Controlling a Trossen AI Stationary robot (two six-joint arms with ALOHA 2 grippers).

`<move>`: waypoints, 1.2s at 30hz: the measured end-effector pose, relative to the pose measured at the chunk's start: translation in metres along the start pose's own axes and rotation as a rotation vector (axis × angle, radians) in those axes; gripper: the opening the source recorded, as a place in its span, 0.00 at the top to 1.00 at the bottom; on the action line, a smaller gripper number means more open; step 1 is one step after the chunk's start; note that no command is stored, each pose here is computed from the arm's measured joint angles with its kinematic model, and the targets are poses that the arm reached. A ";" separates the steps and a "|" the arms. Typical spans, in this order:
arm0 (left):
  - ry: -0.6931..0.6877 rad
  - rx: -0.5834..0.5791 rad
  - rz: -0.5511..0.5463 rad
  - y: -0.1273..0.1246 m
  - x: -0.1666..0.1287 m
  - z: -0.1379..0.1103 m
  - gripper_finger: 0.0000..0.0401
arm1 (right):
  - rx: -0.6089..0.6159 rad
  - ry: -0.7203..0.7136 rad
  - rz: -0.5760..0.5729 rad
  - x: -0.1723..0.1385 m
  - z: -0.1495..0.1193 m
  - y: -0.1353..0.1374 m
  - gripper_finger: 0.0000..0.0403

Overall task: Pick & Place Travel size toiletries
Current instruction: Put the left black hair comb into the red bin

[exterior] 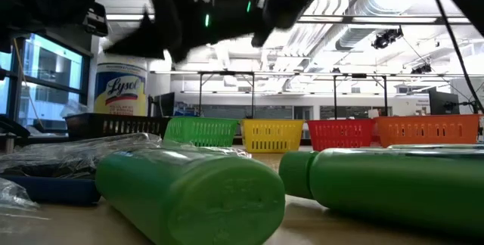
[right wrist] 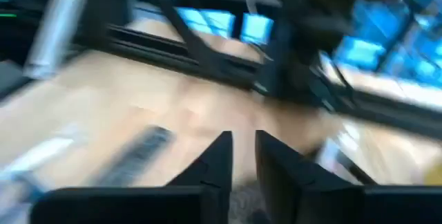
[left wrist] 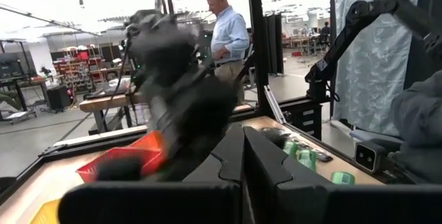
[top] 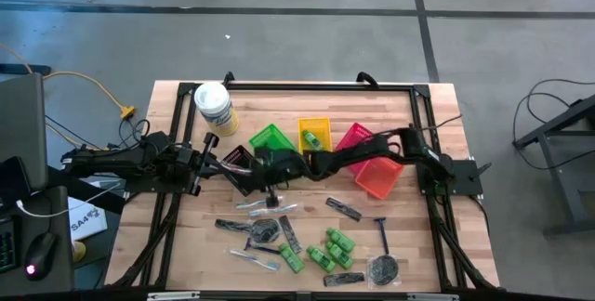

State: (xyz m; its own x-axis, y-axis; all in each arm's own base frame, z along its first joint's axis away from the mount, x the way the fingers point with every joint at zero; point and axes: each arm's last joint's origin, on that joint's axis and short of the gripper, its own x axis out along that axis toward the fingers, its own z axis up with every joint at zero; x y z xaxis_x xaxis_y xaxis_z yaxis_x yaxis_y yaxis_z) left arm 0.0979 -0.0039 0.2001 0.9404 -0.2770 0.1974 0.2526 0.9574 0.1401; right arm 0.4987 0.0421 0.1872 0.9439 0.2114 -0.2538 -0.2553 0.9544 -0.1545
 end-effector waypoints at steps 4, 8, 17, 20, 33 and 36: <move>0.021 -0.006 0.037 0.001 0.000 -0.002 1.00 | -0.067 -0.047 0.075 -0.020 0.041 0.020 0.98; 0.068 -0.019 0.074 0.002 0.000 -0.006 1.00 | -0.083 -0.116 0.051 -0.056 0.077 0.019 0.99; 0.109 -0.028 0.119 0.003 -0.001 -0.010 1.00 | 0.064 -0.288 -0.012 -0.173 0.086 -0.016 0.99; 0.109 -0.028 0.119 0.003 -0.001 -0.010 1.00 | 0.097 -0.312 -0.025 -0.211 0.072 -0.016 1.00; 0.175 -0.053 0.114 0.002 -0.002 -0.017 1.00 | 0.212 -0.482 -0.057 -0.343 0.002 0.035 1.00; 0.184 -0.055 0.114 0.002 -0.002 -0.018 1.00 | 0.220 -0.519 -0.074 -0.361 -0.019 0.045 1.00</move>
State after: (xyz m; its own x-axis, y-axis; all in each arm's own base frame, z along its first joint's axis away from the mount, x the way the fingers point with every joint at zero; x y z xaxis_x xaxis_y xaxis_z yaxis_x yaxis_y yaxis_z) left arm 0.1007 -0.0002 0.1830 0.9879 -0.1523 0.0282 0.1500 0.9860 0.0729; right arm 0.1420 0.0047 0.2534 0.9510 0.1654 0.2612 -0.1877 0.9802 0.0626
